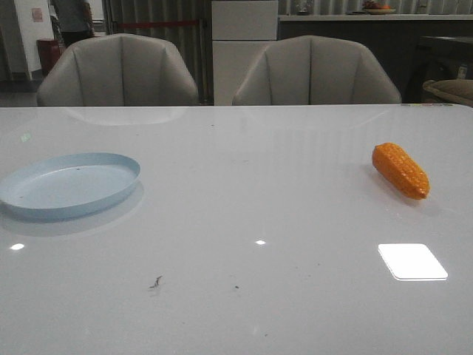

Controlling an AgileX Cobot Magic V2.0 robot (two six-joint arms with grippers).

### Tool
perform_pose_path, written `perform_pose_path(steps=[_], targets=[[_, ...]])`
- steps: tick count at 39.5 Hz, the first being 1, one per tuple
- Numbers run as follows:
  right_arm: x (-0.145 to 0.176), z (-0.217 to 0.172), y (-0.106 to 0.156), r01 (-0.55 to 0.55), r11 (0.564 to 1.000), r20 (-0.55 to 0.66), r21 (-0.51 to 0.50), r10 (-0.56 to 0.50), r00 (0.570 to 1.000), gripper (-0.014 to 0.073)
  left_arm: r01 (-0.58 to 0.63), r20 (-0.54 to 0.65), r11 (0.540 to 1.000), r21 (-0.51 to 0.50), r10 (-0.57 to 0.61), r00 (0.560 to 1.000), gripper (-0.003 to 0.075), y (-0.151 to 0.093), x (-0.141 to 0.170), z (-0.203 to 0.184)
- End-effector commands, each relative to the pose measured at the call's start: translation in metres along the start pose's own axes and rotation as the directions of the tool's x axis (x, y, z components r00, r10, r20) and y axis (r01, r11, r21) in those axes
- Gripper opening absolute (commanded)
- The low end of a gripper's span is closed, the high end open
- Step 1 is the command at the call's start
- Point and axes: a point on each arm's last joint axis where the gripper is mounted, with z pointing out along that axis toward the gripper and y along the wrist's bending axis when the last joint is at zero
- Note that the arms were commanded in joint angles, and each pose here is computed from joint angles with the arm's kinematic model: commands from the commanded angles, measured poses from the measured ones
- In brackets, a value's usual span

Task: Place corn on plate with both arms

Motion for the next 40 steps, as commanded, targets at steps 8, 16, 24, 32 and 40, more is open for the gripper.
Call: perform_pose_path(steps=[8, 16, 24, 32, 40], targets=[[-0.015, -0.004, 0.0, -0.001, 1.0, 0.128, 0.005, 0.001, 0.992, 0.0034, 0.019, 0.082, 1.0, -0.003, -0.019, 0.996, 0.0094, 0.0, 0.002, 0.0], [-0.015, -0.004, 0.0, -0.001, 1.0, 0.128, 0.005, 0.001, 0.992, 0.0034, 0.019, 0.089, 1.0, -0.003, -0.019, 0.996, 0.0094, 0.0, 0.002, 0.0], [-0.015, -0.004, 0.0, -0.001, 1.0, 0.128, 0.005, 0.001, 0.992, 0.0034, 0.019, 0.09, 1.0, -0.003, -0.019, 0.996, 0.0094, 0.0, 0.002, 0.0], [-0.017, -0.005, 0.0, -0.002, 1.0, 0.15, 0.008, 0.0, 0.989, 0.0034, 0.019, 0.133, 1.0, -0.006, -0.018, 0.991, 0.0094, 0.001, -0.002, 0.0], [-0.026, -0.006, -0.001, -0.004, 1.0, 0.246, 0.02, -0.001, 0.969, 0.0034, 0.023, 0.332, 1.0, -0.021, -0.015, 0.943, 0.0094, 0.002, -0.02, -0.005]])
